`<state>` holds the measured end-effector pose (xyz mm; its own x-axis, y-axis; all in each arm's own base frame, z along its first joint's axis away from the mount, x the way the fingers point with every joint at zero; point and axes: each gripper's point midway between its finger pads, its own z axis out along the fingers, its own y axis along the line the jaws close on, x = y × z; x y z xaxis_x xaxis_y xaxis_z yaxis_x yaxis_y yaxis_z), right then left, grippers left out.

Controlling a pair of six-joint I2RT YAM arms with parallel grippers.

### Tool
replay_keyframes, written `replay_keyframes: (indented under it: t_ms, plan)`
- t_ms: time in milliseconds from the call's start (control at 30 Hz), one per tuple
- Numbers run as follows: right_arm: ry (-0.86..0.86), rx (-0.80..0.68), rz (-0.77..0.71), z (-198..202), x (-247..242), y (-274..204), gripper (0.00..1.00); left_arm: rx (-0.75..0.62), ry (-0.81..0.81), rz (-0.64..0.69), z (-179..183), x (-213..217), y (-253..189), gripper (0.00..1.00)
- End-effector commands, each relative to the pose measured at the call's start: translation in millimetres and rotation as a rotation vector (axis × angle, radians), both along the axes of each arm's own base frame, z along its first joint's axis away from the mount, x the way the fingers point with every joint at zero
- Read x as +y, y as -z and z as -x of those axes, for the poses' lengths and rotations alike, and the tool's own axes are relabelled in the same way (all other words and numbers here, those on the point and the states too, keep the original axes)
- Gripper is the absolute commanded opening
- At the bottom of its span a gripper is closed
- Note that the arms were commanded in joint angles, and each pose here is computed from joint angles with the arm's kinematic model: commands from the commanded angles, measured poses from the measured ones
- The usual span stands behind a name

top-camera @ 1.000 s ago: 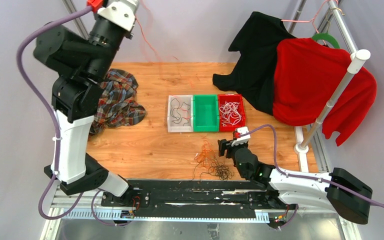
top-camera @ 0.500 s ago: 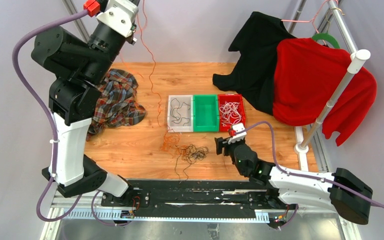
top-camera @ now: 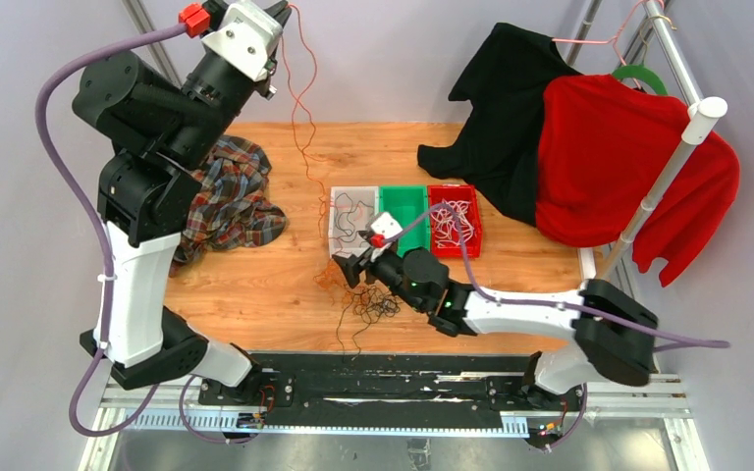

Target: Untangle the cables

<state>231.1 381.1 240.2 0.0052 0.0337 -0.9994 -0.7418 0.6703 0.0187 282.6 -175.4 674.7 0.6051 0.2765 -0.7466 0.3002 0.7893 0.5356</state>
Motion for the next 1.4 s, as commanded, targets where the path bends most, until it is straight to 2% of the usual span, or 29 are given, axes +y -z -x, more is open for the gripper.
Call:
replay_keyframes:
  t_ms: [0, 133, 233, 267, 433, 500, 767, 967, 1033, 1133, 1200, 1233, 1267, 1367]
  plan:
    - [-0.034, -0.103, -0.031, -10, 34, -12, 0.72, -0.055, 0.032, 0.049, 25, 12, -21, 0.00]
    - [-0.066, -0.076, 0.009, -20, 66, 14, 0.70, -0.074, 0.026, 0.053, 30, 16, -27, 0.00]
    - [-0.023, -0.050, 0.032, -32, 74, 34, 0.62, -0.090, 0.016, 0.053, 34, 20, -31, 0.00]
    - [-0.018, -0.048, 0.037, -34, 75, 39, 0.58, -0.094, 0.013, 0.052, 35, 22, -32, 0.00]
    - [-0.004, 0.005, 0.079, -28, 61, 72, 0.21, -0.136, -0.010, 0.048, 42, 30, -40, 0.00]
    - [0.009, 0.021, 0.097, -23, 49, 84, 0.13, -0.158, -0.024, 0.053, 43, 33, -45, 0.00]
    - [0.095, 0.091, 0.157, -11, -2, 133, 0.01, -0.207, -0.066, 0.071, 30, 31, -57, 0.00]
    - [0.135, 0.126, 0.173, -5, -24, 157, 0.01, -0.290, -0.132, 0.109, 25, 34, -78, 0.00]
    - [0.140, 0.124, 0.169, -3, -27, 159, 0.01, -0.298, -0.107, 0.107, 28, 31, -82, 0.00]
    - [0.171, 0.077, 0.140, -5, -29, 134, 0.13, -0.268, -0.049, 0.088, 35, 22, -74, 0.00]
    - [0.171, 0.035, 0.133, -7, -28, 114, 0.14, -0.266, -0.029, 0.085, 39, 19, -70, 0.00]
    - [0.169, 0.019, 0.127, -8, -27, 105, 0.18, -0.265, -0.017, 0.083, 41, 18, -68, 0.00]
    - [0.161, 0.007, 0.120, -7, -25, 96, 0.27, -0.259, -0.004, 0.079, 42, 16, -67, 0.00]
    - [0.106, -0.041, 0.070, -4, -14, 57, 0.60, -0.235, 0.049, 0.081, 49, 12, -66, 0.00]
